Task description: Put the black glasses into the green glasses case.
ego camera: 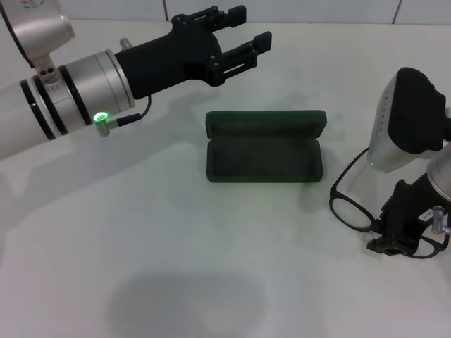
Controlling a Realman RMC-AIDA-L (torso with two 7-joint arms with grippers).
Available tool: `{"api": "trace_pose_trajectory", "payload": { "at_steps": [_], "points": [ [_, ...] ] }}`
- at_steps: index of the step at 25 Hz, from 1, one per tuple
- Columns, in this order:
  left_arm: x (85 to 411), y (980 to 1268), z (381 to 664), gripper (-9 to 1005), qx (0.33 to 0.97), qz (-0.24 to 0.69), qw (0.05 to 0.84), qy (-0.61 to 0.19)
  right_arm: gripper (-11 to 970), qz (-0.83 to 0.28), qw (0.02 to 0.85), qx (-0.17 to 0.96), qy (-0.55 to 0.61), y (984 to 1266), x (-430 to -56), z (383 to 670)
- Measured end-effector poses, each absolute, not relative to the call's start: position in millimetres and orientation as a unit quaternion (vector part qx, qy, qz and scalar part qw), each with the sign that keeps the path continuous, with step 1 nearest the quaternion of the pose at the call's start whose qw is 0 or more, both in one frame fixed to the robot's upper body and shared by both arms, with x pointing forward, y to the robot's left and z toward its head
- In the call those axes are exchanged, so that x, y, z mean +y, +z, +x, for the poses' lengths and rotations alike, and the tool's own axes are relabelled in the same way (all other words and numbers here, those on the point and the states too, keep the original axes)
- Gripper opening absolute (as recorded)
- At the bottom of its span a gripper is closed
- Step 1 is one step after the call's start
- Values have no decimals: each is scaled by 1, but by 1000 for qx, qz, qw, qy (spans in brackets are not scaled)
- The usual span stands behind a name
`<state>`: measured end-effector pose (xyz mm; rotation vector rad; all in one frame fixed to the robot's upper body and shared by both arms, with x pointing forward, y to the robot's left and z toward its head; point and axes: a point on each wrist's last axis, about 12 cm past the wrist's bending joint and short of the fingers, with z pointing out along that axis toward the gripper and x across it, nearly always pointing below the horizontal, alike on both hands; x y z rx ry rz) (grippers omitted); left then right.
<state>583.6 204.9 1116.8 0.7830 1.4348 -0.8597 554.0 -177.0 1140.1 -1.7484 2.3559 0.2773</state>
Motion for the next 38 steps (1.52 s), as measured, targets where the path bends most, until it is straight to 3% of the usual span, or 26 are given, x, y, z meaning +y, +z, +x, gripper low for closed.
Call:
{"api": "trace_pose_trajectory", "payload": {
  "at_steps": [3,8,17,26,38],
  "points": [
    [204,1117,583,613,620,340,602,-372,272,-586,102,798,94,1139,-178,555],
    [205,1118,584,609,618,338,604,-372,155,-578,115,802,98,1146,-183,557],
    [205,1125,578,596,599,332,605,-407,96,-543,279,762,215,1181,-236,551],
    [205,1152,583,589,583,326,548,-504,99,-541,523,584,304,1127,-273,539],
    [158,1177,605,589,625,370,403,-557,103,-608,577,493,232,1115,-266,537]
  ]
}}
